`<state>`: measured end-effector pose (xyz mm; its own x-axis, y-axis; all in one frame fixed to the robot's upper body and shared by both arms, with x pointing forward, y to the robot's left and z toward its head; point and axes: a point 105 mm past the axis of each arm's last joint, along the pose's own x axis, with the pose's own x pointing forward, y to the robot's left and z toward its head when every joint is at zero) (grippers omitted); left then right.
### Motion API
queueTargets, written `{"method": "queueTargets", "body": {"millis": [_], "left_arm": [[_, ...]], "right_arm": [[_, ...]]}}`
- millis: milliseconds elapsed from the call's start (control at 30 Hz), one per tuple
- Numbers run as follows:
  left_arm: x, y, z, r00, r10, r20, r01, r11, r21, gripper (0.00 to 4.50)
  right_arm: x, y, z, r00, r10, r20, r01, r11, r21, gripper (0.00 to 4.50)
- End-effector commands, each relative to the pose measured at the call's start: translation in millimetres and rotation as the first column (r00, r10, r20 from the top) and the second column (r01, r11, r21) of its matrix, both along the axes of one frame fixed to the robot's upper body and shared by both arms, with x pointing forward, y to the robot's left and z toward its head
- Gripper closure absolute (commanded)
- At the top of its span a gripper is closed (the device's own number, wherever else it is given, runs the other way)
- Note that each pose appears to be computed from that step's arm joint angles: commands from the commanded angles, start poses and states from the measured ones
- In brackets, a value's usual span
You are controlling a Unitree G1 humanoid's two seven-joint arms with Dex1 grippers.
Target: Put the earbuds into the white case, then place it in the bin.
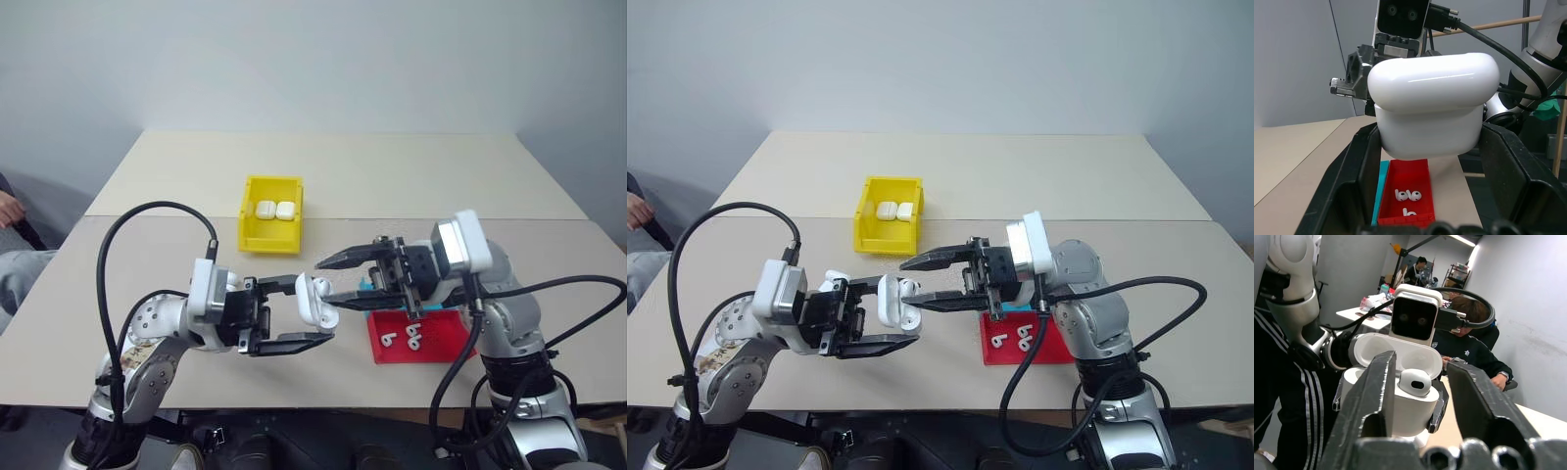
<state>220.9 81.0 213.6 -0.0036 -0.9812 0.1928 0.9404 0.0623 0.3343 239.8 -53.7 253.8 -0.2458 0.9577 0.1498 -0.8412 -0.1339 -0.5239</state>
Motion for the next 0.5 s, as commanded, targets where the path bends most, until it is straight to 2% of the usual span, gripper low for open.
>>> {"method": "queueTargets", "body": {"millis": [33, 133, 233, 300, 367, 433, 500], "left_arm": [[-2, 0, 5, 0.999, 0.003, 0.033, -0.003, 1.0, -0.014, 1.77], [3, 6, -10, 0.998, 0.042, 0.045, -0.044, 0.998, 0.041, 1.77], [3, 13, -23, 0.995, 0.083, 0.051, -0.088, 0.99, 0.106, 1.77], [1, 18, -30, 0.993, 0.105, 0.056, -0.111, 0.985, 0.132, 1.77], [-1, 21, -35, 0.991, 0.122, 0.052, -0.128, 0.981, 0.147, 1.77], [-4, 23, -38, 0.989, 0.14, 0.047, -0.145, 0.978, 0.151, 1.77], [-5, 23, -42, 0.987, 0.153, 0.051, -0.159, 0.974, 0.16, 1.77]], "right_arm": [[-3, -5, 7, 0.998, -0.007, 0.058, 0.007, 1.0, -0.001, 2.42], [0, -21, 21, 0.998, -0.05, 0.042, 0.051, 0.999, -0.016, 2.42], [15, -39, 16, 0.985, -0.168, 0.033, 0.171, 0.965, -0.198, 2.42], [32, -50, 5, 0.961, -0.267, 0.07, 0.274, 0.896, -0.35, 2.42], [48, -63, -10, 0.933, -0.331, 0.143, 0.358, 0.795, -0.489, 2.42], [66, -78, -27, 0.899, -0.369, 0.236, 0.431, 0.651, -0.625, 2.42], [81, -89, -38, 0.882, -0.388, 0.269, 0.455, 0.545, -0.704, 2.42]]}}
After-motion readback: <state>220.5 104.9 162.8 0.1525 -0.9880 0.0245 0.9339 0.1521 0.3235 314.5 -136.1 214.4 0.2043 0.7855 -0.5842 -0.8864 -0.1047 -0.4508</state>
